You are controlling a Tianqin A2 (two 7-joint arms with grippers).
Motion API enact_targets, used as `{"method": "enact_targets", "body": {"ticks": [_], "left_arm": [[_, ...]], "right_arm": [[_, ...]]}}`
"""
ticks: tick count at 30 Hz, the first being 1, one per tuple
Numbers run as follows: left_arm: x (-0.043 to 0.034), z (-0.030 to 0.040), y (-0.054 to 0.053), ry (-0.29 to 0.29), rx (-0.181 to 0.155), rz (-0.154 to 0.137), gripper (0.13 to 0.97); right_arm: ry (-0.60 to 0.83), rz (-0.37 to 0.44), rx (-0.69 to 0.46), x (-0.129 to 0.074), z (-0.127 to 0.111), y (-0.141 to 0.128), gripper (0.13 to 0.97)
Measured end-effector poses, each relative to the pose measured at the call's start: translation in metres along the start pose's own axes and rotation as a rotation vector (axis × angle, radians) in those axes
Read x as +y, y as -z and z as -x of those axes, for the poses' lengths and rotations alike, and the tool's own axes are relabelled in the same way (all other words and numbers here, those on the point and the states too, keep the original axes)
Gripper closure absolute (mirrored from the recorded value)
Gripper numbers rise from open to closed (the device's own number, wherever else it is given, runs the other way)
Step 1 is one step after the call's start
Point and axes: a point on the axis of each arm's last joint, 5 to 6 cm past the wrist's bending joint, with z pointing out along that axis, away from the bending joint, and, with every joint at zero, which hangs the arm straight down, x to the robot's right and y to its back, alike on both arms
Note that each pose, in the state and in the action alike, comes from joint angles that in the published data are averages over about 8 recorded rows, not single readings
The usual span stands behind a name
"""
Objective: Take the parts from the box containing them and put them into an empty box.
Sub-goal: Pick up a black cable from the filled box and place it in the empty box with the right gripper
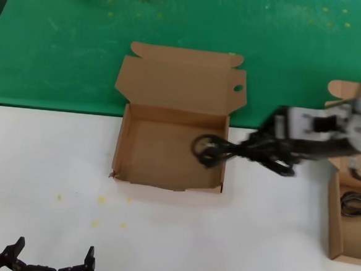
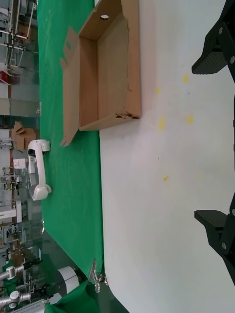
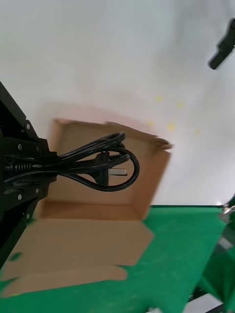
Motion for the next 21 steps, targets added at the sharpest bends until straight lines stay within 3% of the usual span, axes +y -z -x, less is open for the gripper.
{"method": "enact_targets", "body": {"ticks": [9,21], "left_arm": [[0.0,0.0,0.0,0.0,0.0,0.0,0.132],[0.0,0.0,0.0,0.0,0.0,0.0,0.132]], "right_arm": [[0.061,-0.061,-0.031,-0.044,-0.023,-0.052,0.882],[0.094,-0.118,-0.072,-0.067,-0.023,-0.093,0.882]]}}
